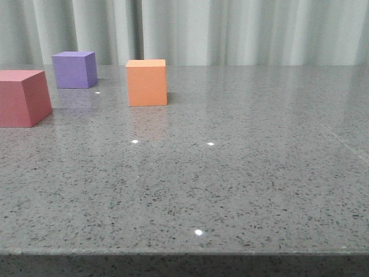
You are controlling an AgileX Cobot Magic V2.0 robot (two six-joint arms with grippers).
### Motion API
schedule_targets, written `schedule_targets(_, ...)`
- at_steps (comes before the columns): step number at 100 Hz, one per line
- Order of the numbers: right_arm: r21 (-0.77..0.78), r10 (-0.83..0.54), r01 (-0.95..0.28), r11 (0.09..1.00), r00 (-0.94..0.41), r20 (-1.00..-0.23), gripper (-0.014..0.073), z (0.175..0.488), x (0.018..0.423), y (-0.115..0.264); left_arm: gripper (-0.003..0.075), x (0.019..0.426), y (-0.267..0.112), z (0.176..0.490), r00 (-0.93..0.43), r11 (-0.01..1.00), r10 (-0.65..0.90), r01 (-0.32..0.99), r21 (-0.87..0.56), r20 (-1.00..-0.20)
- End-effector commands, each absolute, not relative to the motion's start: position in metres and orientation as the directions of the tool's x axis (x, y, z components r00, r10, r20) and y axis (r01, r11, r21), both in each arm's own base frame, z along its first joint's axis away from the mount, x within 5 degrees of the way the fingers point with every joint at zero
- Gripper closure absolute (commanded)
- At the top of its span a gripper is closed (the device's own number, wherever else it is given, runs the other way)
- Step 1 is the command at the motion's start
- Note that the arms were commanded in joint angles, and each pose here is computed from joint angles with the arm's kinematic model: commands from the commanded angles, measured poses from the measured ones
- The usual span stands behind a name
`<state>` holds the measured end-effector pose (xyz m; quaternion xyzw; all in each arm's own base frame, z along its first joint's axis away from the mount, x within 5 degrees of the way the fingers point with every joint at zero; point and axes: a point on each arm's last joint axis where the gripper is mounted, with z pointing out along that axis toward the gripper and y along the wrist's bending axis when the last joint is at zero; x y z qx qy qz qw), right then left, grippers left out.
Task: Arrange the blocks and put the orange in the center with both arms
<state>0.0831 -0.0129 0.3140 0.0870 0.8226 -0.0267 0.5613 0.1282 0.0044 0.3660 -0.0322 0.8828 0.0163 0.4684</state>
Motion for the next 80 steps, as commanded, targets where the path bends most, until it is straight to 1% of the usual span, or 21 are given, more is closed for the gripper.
schedule_targets(1,0.035,0.080,0.164,0.986,-0.279,-0.957,0.0663,0.328,0.084,-0.013,0.0461,0.131,0.004,0.381,-0.480,0.997,-0.054,-0.070,-0.023,-0.875)
schedule_targets(3,0.035,0.080,0.164,0.986,-0.279,-0.957,0.0663,0.328,0.084,-0.013,0.0426,0.131,0.004,0.381,-0.480,0.997,-0.054,-0.070,-0.023,-0.875)
schedule_targets(6,0.035,0.080,0.164,0.986,-0.279,-0.957,0.0663,0.328,0.084,-0.013,0.0332,0.131,0.004,0.381,-0.480,0.997,-0.054,-0.070,-0.023,-0.875)
schedule_targets(7,0.035,0.080,0.164,0.986,-0.279,-0.957,0.0663,0.328,0.084,-0.013,0.0313,0.131,0.004,0.381,-0.480,0.997,-0.054,-0.070,-0.023,-0.875)
schedule_targets(8,0.035,0.080,0.164,0.986,-0.279,-0.957,0.0663,0.328,0.084,-0.013,0.0274,0.131,0.004,0.381,-0.480,0.997,-0.054,-0.070,-0.023,-0.875)
schedule_targets(10,0.035,0.080,0.164,0.986,-0.279,-0.957,0.0663,0.328,0.084,-0.013,0.0235,0.131,0.004,0.381,-0.479,0.997,-0.054,-0.070,-0.024,-0.876)
schedule_targets(11,0.035,0.080,0.164,0.986,-0.279,-0.957,0.0663,0.328,0.084,-0.013,0.0197,0.131,0.004,0.381,-0.479,0.997,-0.054,-0.070,-0.024,-0.876)
schedule_targets(15,0.035,0.080,0.164,0.986,-0.279,-0.957,0.0663,0.328,0.084,-0.013,0.0099,0.131,0.003,0.381,-0.477,0.997,-0.056,-0.069,-0.026,-0.877)
schedule_targets(20,0.035,0.080,0.164,0.986,-0.279,-0.957,0.0663,0.328,0.084,-0.013,0.0024,0.132,0.003,0.381,-0.478,0.997,-0.066,-0.065,-0.040,-0.876)
schedule_targets(22,0.035,0.080,0.164,0.986,-0.279,-0.957,0.0663,0.328,0.084,-0.013,0.0011,0.132,0.002,0.381,-0.478,0.997,-0.072,-0.063,-0.048,-0.875)
schedule_targets(26,0.035,0.080,0.164,0.986,-0.279,-0.957,0.0663,0.328,0.084,-0.013,0.0014,0.132,0.001,0.381,-0.477,0.996,-0.088,-0.057,-0.068,-0.874)
schedule_targets(41,0.035,0.080,0.164,0.986,-0.279,-0.957,0.0663,0.328,0.084,-0.013,0.0072,0.138,-0.005,0.384,-0.474,0.986,-0.159,-0.032,-0.163,-0.866)
schedule_targets(55,0.035,0.080,0.164,0.986,-0.280,-0.957,0.0663,0.328,0.084,-0.013,0.0073,0.156,-0.014,0.394,-0.494,0.981,-0.166,0.008,-0.195,-0.853)
schedule_targets(66,0.035,0.080,0.164,0.986,-0.280,-0.957,0.0663,0.328,0.084,-0.013,0.0074,0.176,-0.032,0.407,-0.501,0.972,-0.133,0.101,-0.211,-0.855)
schedule_targets(80,0.035,0.080,0.164,0.986,-0.280,-0.957,0.0663,0.328,0.084,-0.013,0.0077,0.208,-0.068,0.418,-0.490,0.947,-0.071,0.241,-0.213,-0.869)
